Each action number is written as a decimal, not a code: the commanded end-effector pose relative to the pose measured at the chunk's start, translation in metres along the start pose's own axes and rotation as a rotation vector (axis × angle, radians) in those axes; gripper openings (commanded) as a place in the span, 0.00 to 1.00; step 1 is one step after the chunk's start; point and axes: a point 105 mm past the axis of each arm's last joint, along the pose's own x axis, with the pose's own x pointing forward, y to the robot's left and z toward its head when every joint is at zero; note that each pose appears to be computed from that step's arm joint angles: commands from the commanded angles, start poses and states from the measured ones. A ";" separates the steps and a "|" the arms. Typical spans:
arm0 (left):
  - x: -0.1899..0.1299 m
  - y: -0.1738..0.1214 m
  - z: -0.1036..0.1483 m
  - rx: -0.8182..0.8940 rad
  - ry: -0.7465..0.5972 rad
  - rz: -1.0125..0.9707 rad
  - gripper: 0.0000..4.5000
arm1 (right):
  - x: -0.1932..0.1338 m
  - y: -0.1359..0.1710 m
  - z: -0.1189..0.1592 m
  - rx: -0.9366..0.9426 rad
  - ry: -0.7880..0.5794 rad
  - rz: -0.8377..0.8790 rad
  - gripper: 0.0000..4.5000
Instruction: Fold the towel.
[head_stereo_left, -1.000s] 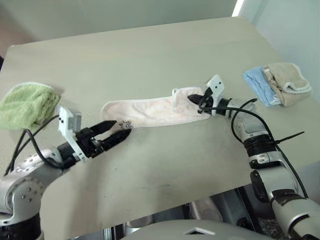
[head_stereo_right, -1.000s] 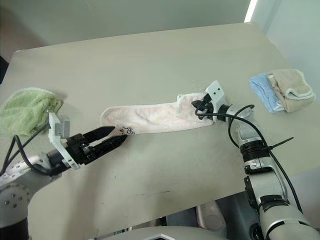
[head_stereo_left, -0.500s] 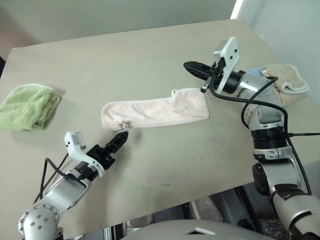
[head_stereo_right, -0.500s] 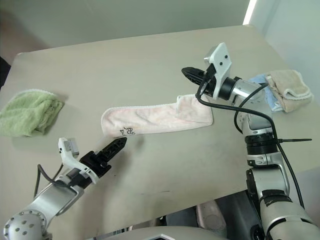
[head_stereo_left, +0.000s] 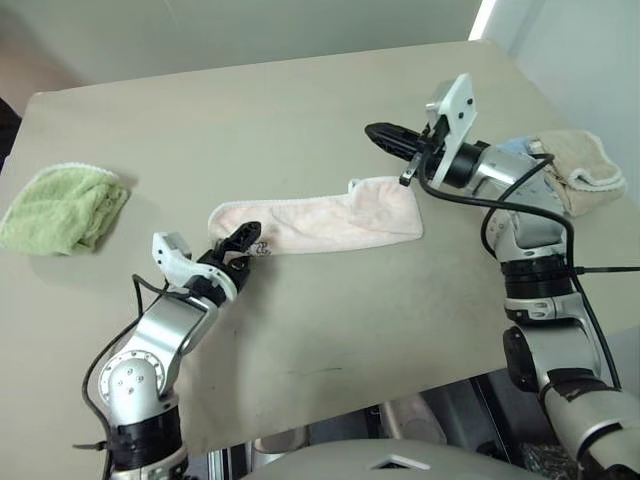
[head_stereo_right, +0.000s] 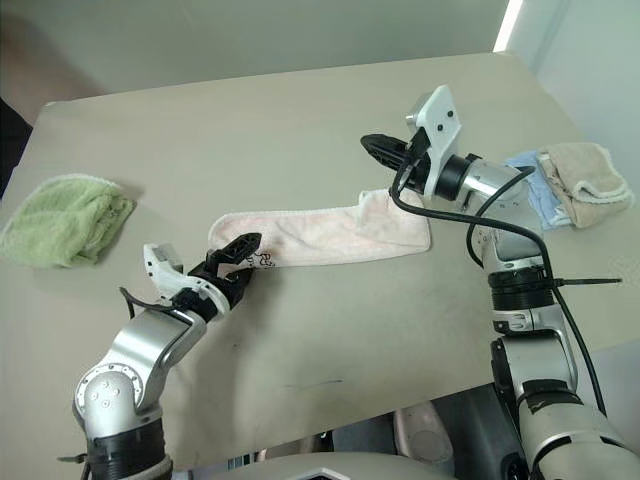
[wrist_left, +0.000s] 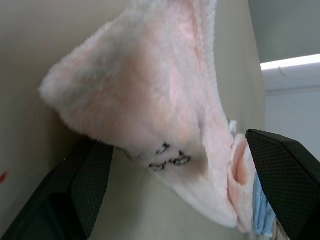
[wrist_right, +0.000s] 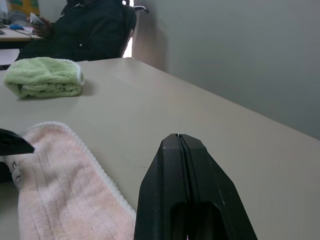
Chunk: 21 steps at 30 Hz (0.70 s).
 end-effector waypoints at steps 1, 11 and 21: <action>0.010 0.007 0.002 -0.012 -0.014 0.033 1.00 | -0.005 -0.003 0.018 -0.035 -0.054 -0.024 0.01; 0.014 0.002 0.009 -0.006 -0.047 0.006 0.53 | -0.010 -0.007 0.018 -0.039 -0.046 -0.054 0.00; 0.004 -0.007 0.034 0.071 -0.147 -0.062 0.01 | -0.014 -0.010 0.015 -0.035 -0.037 -0.071 0.00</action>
